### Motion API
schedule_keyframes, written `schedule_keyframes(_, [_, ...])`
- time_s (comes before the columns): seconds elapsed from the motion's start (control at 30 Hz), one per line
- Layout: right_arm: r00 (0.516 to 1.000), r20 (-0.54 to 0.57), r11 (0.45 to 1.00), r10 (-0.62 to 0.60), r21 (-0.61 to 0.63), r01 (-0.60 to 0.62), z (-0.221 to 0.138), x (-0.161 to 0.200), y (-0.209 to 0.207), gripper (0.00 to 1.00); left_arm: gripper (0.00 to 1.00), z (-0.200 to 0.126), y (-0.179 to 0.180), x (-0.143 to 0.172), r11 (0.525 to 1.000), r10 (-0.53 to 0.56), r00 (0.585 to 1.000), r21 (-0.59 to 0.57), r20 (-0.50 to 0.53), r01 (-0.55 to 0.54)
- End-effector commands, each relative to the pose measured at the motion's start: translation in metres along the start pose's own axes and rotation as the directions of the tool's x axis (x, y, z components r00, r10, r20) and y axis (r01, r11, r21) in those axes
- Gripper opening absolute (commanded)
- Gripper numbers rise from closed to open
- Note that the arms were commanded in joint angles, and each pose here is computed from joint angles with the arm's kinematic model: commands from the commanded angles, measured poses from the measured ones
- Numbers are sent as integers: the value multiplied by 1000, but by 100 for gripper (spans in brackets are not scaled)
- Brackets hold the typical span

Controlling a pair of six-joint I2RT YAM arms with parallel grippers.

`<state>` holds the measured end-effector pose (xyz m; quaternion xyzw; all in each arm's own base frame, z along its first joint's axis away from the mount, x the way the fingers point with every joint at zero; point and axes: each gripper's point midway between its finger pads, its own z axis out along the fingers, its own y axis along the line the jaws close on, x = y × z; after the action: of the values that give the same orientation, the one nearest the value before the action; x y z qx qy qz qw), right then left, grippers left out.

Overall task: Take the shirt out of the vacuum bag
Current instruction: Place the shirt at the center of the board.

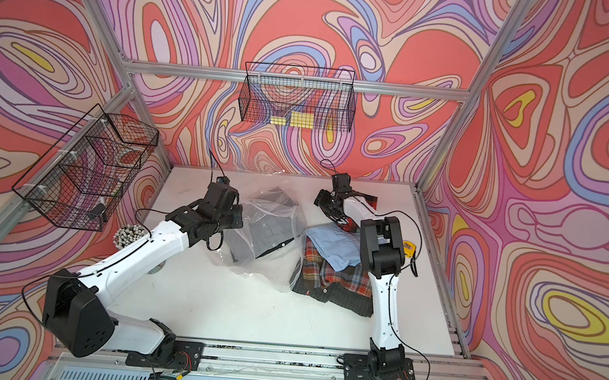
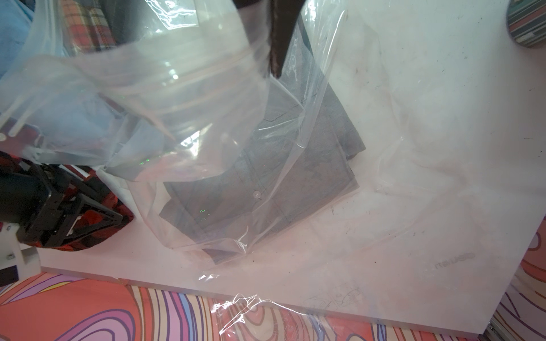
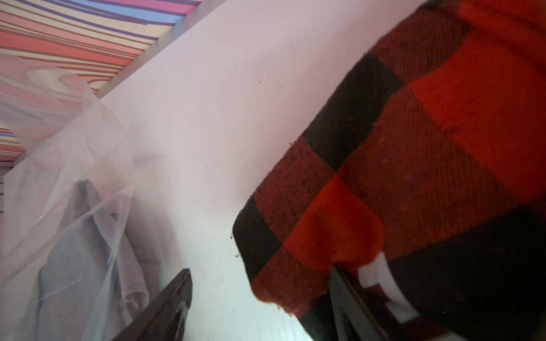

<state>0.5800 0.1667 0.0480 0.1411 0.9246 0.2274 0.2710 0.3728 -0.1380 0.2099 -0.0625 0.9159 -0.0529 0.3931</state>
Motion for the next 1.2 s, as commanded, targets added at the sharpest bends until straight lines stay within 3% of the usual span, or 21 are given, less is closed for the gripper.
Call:
schedule_keyframes(0.0, [998,-21,995,58,-85,-59,14,2,16,76,0,-1,5,-4,1000,15,1000,-20,4,-15])
schedule_keyframes(0.2, [997,26,985,77,-155,-72,14,-10,33,76,0,0,5,-5,1000,19,1000,-24,6,-19])
schedule_keyframes(0.37, [1000,12,976,-18,-216,20,9,-11,79,78,0,1,6,-6,999,17,1000,-28,5,-17])
schedule_keyframes(0.57, [997,54,954,-54,-292,67,-38,-19,108,78,0,-1,8,-8,999,17,1000,-32,12,-17])
schedule_keyframes(0.73, [975,177,974,-138,-156,166,-95,-31,89,78,0,-2,6,-7,1000,13,1000,-20,11,-13])
schedule_keyframes(0.87, [962,267,983,-48,-161,93,-147,-63,50,78,0,-2,5,-7,1000,11,1000,-15,9,-10])
schedule_keyframes(0.93, [951,299,990,-83,-88,114,-164,-69,36,78,0,-2,4,-7,1000,10,1000,-11,7,-10])
schedule_keyframes(1.07, [955,276,989,-106,128,73,-173,-58,-9,78,0,-2,3,-7,1000,9,1000,-8,8,-9])
schedule_keyframes(1.17, [951,307,997,-27,81,2,-175,-38,-23,79,0,-1,3,-6,1000,9,1000,-7,4,-9])
